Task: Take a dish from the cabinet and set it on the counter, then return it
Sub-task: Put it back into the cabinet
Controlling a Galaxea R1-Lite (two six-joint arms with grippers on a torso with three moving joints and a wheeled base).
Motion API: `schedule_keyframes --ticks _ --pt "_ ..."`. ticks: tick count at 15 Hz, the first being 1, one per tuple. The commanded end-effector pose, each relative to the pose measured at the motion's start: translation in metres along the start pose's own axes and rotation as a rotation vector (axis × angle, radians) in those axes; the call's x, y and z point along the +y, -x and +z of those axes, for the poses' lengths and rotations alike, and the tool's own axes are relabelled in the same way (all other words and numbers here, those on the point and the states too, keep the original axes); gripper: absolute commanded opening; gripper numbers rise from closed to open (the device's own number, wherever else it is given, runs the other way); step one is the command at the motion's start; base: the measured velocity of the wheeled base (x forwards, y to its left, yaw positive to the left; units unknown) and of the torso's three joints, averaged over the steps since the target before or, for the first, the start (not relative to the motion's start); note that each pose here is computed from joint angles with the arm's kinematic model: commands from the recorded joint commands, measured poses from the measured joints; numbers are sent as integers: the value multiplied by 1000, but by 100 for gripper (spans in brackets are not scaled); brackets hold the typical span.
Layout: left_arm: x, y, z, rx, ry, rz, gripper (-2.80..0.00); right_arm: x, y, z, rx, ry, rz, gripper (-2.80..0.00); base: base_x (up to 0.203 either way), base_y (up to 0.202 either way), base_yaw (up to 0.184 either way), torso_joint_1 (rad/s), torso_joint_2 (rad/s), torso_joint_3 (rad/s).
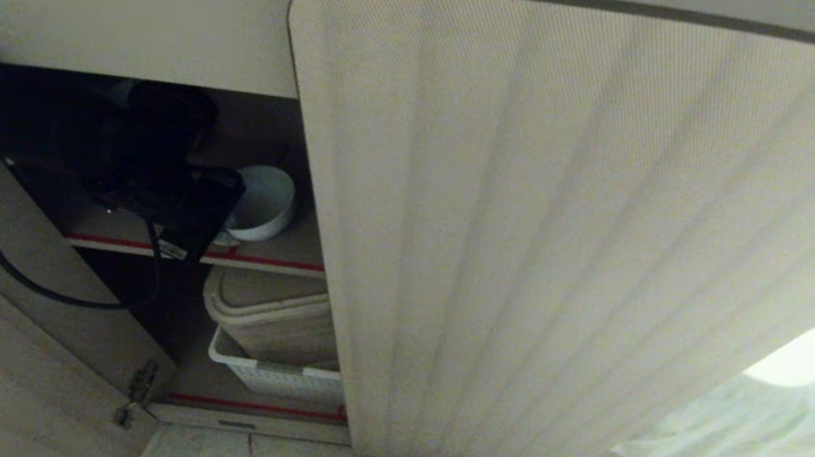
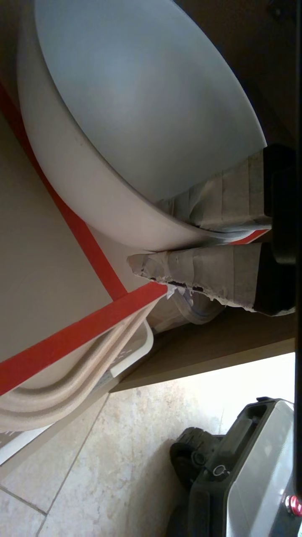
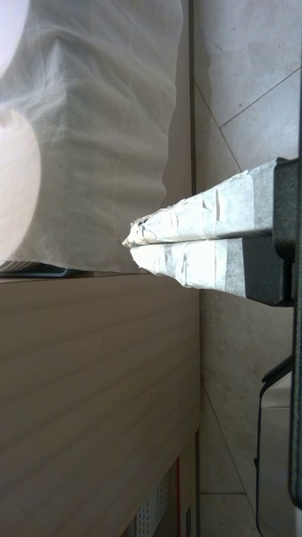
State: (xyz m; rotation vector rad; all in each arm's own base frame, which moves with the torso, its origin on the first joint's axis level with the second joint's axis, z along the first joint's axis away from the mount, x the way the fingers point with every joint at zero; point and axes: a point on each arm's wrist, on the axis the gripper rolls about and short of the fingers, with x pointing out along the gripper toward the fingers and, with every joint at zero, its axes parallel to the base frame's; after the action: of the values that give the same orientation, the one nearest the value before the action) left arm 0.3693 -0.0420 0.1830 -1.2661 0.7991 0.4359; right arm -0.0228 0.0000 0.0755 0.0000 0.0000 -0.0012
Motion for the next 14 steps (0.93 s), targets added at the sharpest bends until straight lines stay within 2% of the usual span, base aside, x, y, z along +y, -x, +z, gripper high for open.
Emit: schedule_keyframes --ticks 1,2,4,14 --pt "-3 3 0 1 -6 -5 -280 0 0 0 0 0 0 -280 0 0 0 0 0 0" --pt "-2 3 -1 5 -34 6 -280 0 0 0 0 -1 0 -280 0 0 0 0 0 0" --pt "-1 4 -1 6 -51 13 -280 0 0 0 0 0 1 -280 0 0 0 0 0 0" --pt "-10 8 1 -12 -53 -19 -280 0 0 0 0 -1 0 -280 0 0 0 0 0 0"
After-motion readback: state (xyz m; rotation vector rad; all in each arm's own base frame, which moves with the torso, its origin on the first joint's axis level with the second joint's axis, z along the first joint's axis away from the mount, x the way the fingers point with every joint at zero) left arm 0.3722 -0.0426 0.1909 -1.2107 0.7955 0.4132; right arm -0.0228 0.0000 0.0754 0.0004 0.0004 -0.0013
